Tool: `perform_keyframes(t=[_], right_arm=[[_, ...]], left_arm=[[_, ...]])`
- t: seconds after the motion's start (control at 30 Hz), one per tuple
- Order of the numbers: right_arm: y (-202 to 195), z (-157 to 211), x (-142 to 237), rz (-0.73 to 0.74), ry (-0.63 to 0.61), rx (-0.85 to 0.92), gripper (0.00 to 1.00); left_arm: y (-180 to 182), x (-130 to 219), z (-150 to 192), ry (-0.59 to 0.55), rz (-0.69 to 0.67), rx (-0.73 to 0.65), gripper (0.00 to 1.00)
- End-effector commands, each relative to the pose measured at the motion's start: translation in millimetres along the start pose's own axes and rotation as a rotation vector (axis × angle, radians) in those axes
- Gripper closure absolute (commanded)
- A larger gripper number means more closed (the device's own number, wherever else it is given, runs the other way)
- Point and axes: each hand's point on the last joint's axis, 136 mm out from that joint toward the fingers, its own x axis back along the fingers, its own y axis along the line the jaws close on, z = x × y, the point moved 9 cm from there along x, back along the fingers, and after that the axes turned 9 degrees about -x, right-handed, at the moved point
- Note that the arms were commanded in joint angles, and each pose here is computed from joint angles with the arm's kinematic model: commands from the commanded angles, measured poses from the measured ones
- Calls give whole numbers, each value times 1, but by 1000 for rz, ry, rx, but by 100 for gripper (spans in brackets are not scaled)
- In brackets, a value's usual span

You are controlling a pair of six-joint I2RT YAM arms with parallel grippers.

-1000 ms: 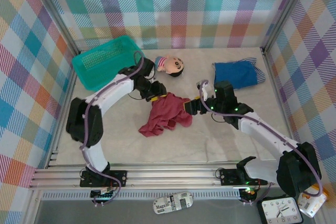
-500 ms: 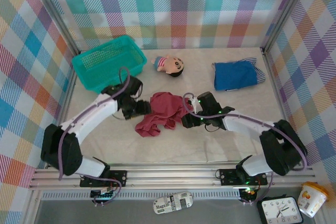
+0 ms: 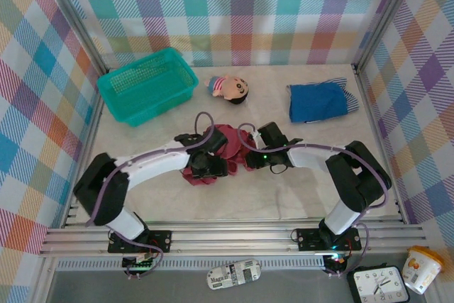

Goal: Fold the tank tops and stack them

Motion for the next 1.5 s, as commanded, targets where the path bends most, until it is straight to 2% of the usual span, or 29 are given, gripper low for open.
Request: perform_keyframes(t=[0.0,0.07,0.17,0.27,0.43,0.63,0.77,0.87,1.0,1.13,1.2,1.3,1.4,1.47], right_arm=[[5,-7,11,-31,-48,15,78],[10,-7,19,-66,-48,27,87],[18,-7,36,-118,-58,57,100],[39,-8,56,-218,-70,109,100],[84,-8,89,-360,-86,223,100],[126,-20,150,-511,-204,358,100],[144,-26,187,-589,-274,442,100],[145,-28,190,-570,-277,449,100],[132,-29,185,-494,-315,411,100],[126,-31,196,-461,-385,390,100],[120,-34,205,-415,-421,382,100],[102,-42,226,-332,-502,334,100],[95,-45,251,-341,-574,340,100],[103,-47,264,-370,-579,391,100]], left_arm=[[0,-17,-12,-12,-72,-47,38],[6,-26,-17,17,-153,-78,42],[30,-27,-28,19,-264,-82,62],[62,-21,-46,8,-340,-69,84],[93,1,-81,-4,-398,-88,100],[117,54,-132,-119,-448,-108,100],[116,71,-165,-182,-329,-115,100],[97,57,-185,-174,-174,-136,100],[67,30,-200,-171,-66,-165,100],[17,-10,-201,-122,46,-236,100],[-9,-18,-200,-118,70,-279,100],[-29,-12,-206,-163,116,-266,100],[-38,11,-216,-251,166,-238,100],[-45,34,-225,-334,214,-237,100]])
